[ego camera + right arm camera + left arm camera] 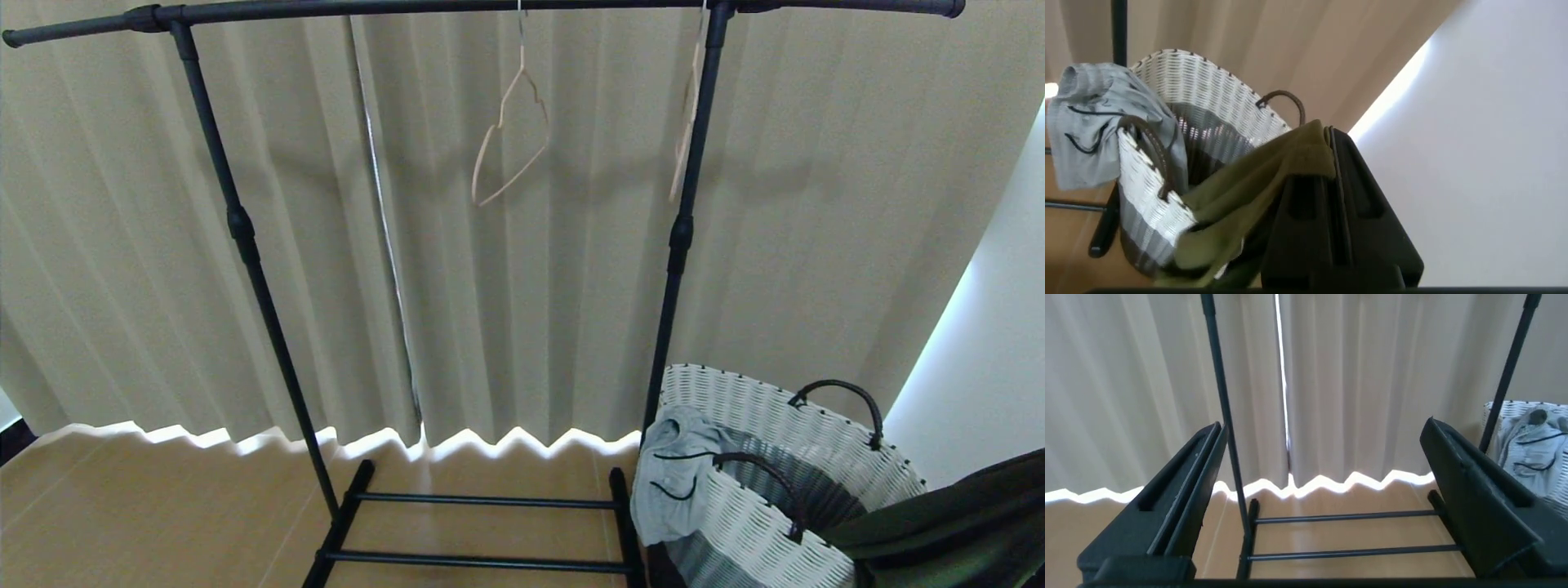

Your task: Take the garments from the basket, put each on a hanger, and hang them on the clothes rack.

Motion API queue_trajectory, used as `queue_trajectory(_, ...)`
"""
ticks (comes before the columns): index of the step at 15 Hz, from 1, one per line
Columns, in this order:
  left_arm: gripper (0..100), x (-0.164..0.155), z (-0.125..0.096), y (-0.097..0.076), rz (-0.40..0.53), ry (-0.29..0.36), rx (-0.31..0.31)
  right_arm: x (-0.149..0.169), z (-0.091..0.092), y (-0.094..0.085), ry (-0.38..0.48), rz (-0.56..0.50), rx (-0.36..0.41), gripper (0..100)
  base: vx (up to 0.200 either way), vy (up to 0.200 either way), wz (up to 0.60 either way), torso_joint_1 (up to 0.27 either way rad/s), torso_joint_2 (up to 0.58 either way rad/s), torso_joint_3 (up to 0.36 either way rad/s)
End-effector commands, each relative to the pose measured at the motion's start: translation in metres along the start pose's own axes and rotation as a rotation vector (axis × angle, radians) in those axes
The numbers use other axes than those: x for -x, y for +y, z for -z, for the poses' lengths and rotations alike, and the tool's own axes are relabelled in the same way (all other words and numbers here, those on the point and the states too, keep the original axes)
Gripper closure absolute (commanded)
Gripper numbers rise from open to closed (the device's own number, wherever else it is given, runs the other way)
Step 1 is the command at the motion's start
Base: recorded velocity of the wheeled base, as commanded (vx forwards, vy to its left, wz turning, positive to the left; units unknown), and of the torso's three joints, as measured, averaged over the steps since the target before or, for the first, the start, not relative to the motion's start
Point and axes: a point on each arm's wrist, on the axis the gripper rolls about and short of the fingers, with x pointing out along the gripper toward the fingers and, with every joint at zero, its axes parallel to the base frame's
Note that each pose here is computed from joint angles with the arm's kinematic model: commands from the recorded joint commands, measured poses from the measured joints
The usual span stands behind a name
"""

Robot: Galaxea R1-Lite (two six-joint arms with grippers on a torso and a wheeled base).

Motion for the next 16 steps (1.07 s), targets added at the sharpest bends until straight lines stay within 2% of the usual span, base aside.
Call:
queue_trajectory(1,0,0.000,0.000,0.000,0.001,0.000,-0.002,0.000,-0.002,-0.001,-0.002,-0.001,0.001,100,0.000,0.200,0.00,0.007,0.00,0.007)
queue_trajectory(8,0,0.000,0.000,0.000,0.004,0.001,-0.004,0.001,-0.003,-0.001,-0.007,-0.005,0.003,100,0.000,0.200,0.00,0.003,0.00,0.002)
queue_trajectory(13,0,0.000,0.000,0.000,0.001,0.001,-0.010,-0.001,-0.010,-0.003,-0.024,-0.005,0.006,100,0.000,0.000,0.00,0.000,0.00,0.000)
queue_trajectory(16,0,0.000,0.000,0.000,0.002,0.001,0.001,-0.002,-0.013,0.002,-0.024,-0.090,0.024,100,0.000,0.000,0.00,0.000,0.00,0.000)
